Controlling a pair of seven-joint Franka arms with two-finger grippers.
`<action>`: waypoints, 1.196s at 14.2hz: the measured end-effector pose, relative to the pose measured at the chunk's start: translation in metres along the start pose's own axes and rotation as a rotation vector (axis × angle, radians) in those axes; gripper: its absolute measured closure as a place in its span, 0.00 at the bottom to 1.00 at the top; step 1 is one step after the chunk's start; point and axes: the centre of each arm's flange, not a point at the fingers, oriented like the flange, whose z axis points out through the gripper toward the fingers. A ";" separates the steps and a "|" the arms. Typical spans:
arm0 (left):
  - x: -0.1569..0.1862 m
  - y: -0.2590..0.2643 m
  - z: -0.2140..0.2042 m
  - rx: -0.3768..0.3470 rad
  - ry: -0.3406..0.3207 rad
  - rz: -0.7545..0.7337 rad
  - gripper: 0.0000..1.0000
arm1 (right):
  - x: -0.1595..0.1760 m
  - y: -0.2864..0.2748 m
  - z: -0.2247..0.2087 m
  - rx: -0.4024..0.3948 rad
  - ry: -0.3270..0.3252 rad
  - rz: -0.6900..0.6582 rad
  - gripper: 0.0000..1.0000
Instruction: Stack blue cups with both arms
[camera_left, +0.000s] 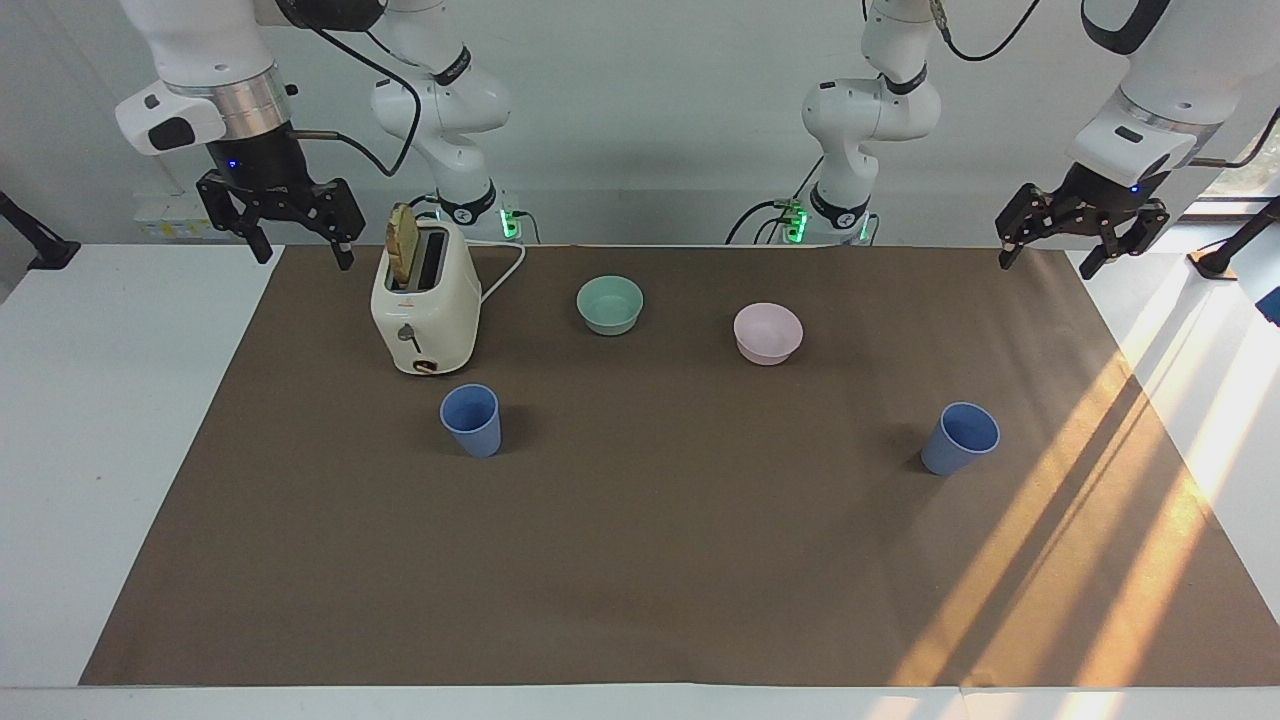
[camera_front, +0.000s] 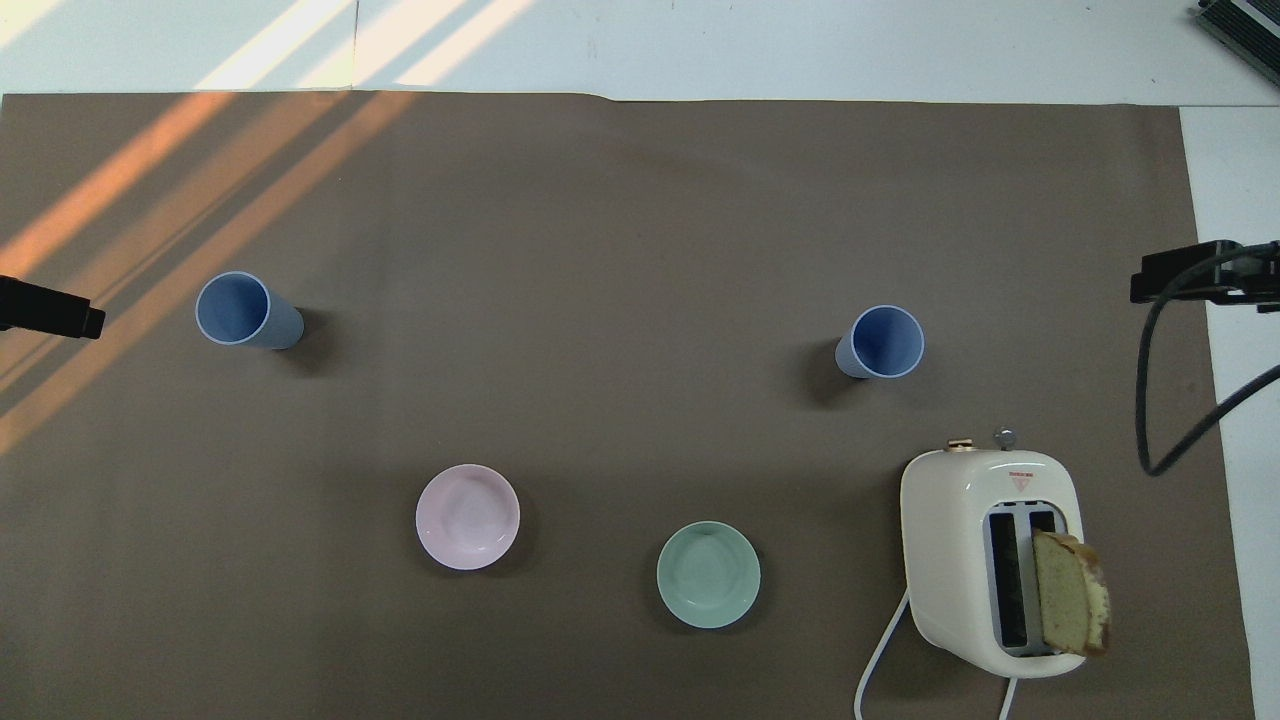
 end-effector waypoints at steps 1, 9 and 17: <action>0.000 0.000 0.000 0.000 0.001 0.000 0.00 | 0.000 0.000 0.000 0.000 0.000 0.000 0.00; 0.021 -0.032 0.072 0.022 0.068 -0.003 0.00 | 0.000 0.000 0.000 0.000 0.000 0.000 0.00; 0.065 -0.059 0.227 0.006 0.060 -0.037 0.00 | 0.000 0.000 0.000 0.000 0.000 0.000 0.00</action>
